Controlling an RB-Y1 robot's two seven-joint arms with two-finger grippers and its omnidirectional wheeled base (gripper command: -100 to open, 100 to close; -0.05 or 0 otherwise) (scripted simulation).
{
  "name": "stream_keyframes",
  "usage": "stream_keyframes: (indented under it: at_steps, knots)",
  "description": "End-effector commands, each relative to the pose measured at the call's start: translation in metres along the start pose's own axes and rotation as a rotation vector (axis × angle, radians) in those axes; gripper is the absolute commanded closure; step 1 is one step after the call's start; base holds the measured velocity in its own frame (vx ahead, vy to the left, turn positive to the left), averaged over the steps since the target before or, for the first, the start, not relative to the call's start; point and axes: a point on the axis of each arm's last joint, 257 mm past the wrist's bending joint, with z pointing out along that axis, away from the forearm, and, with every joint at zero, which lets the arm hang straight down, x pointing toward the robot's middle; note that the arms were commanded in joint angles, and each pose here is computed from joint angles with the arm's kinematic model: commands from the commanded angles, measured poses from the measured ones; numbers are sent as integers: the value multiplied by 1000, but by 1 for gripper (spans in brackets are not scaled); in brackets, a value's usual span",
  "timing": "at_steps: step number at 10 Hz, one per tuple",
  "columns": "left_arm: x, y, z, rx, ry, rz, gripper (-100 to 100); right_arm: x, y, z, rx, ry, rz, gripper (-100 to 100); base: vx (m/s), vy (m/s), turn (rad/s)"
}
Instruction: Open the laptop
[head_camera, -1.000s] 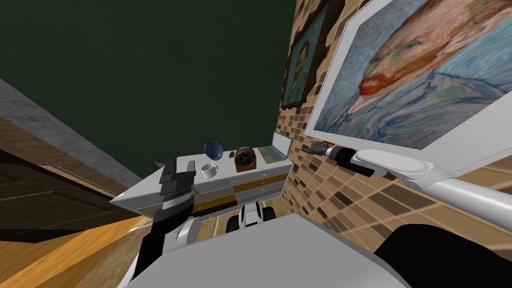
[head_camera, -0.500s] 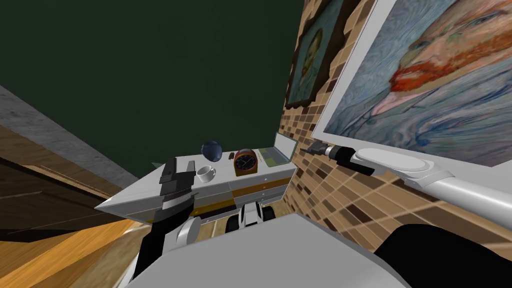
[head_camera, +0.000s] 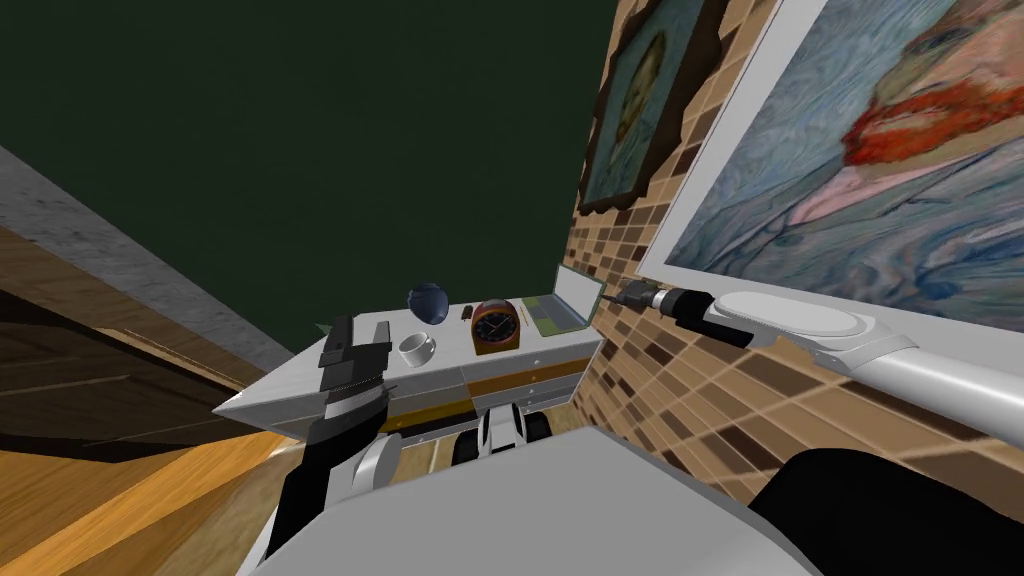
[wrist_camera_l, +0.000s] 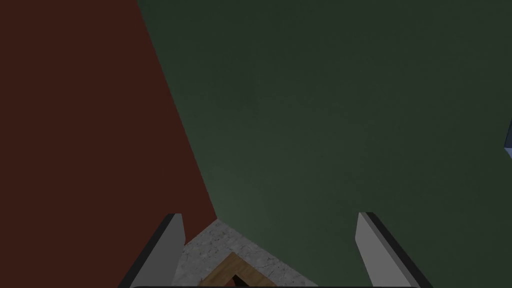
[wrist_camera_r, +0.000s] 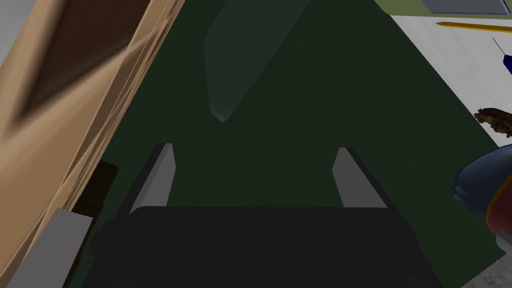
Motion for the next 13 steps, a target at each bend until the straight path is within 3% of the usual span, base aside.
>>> stream_keyframes:
  at_steps: [1, 2, 4, 5, 13]
  knots:
    - [0, 0, 0, 0, 0, 0, 0, -2, -5, 2, 8, 5, -7, -100, 20, 21, -4]
    - [0, 0, 0, 0, 0, 0, 0, -3, -7, 2, 12, 6, -8, 100, 22, -9, -91]
    - [0, 0, 0, 0, 0, 0, 0, 0, 14, 0, -20, -18, 11, 100, 27, -68, -66]
    - [0, 0, 0, 0, 0, 0, 0, -8, 1, 3, 8, -28, 5, 100, 17, -15, 21]
    - [0, 0, 0, 0, 0, 0, 0, 25, -1, -1, 70, 72, -348, 100, -1, 141, 29]
